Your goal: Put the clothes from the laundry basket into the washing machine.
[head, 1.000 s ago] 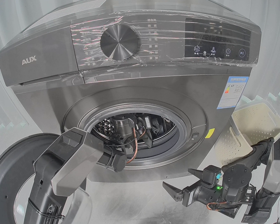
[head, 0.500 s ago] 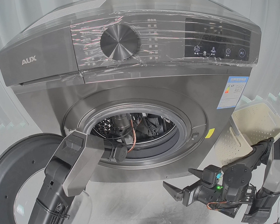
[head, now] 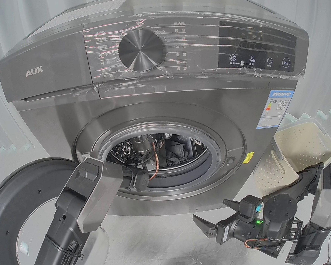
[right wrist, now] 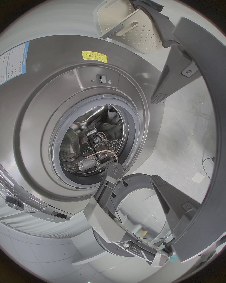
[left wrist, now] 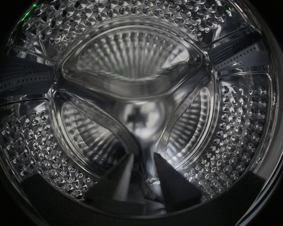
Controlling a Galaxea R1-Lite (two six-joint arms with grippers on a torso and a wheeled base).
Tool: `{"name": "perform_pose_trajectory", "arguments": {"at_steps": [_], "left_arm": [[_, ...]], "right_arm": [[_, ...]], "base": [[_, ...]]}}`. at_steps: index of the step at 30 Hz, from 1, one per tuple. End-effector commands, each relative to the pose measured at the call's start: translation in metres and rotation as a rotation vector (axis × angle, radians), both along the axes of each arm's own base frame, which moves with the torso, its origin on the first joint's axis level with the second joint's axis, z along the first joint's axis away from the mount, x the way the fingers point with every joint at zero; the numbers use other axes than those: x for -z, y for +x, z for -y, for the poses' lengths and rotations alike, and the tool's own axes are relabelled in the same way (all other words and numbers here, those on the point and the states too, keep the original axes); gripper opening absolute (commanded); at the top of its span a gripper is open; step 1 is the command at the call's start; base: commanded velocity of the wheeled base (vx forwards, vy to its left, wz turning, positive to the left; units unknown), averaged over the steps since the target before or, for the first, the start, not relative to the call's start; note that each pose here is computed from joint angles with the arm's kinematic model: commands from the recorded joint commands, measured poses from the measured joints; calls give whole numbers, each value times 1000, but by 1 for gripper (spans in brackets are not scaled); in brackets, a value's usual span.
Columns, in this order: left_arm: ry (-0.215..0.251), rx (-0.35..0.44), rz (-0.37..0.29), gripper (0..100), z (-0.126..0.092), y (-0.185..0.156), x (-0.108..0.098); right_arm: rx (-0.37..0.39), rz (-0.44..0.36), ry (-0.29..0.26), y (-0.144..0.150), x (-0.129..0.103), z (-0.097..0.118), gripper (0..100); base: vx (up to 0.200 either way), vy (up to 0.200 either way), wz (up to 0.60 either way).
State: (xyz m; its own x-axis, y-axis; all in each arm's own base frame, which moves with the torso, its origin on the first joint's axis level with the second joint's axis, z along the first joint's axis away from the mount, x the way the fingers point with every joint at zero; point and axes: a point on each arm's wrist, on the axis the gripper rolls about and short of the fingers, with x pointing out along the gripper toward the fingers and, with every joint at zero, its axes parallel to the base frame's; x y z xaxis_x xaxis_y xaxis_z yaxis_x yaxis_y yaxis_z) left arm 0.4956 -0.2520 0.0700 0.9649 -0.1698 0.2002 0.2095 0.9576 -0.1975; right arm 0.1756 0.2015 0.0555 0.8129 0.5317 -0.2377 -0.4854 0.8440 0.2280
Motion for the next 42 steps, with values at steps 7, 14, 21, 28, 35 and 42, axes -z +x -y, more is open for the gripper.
{"name": "perform_pose_trajectory", "arguments": {"at_steps": [7, 14, 21, 28, 35, 42], "left_arm": [[40, 70, -75, 100, 28, -31, 1], [88, 132, -142, 100, 47, -64, 2], [175, 198, -264, 100, 50, -115, 16], [196, 201, -297, 100, 26, -147, 17], [211, 241, -323, 100, 1, -202, 2], [192, 331, -274, 100, -32, -281, -20]], "right_arm": [[7, 1, 2, 1, -1, 1, 100], [6, 5, 4, 1, -2, 2, 100], [9, 9, 6, 2, -3, 3, 100], [9, 7, 4, 1, -3, 3, 100], [17, 6, 5, 1, -4, 6, 100], [34, 30, 30, -2, -16, 16, 100]], "base": [[0, 0, 0], [0, 0, 0], [0, 0, 0], [0, 0, 0], [0, 0, 0], [0, 0, 0]]}}
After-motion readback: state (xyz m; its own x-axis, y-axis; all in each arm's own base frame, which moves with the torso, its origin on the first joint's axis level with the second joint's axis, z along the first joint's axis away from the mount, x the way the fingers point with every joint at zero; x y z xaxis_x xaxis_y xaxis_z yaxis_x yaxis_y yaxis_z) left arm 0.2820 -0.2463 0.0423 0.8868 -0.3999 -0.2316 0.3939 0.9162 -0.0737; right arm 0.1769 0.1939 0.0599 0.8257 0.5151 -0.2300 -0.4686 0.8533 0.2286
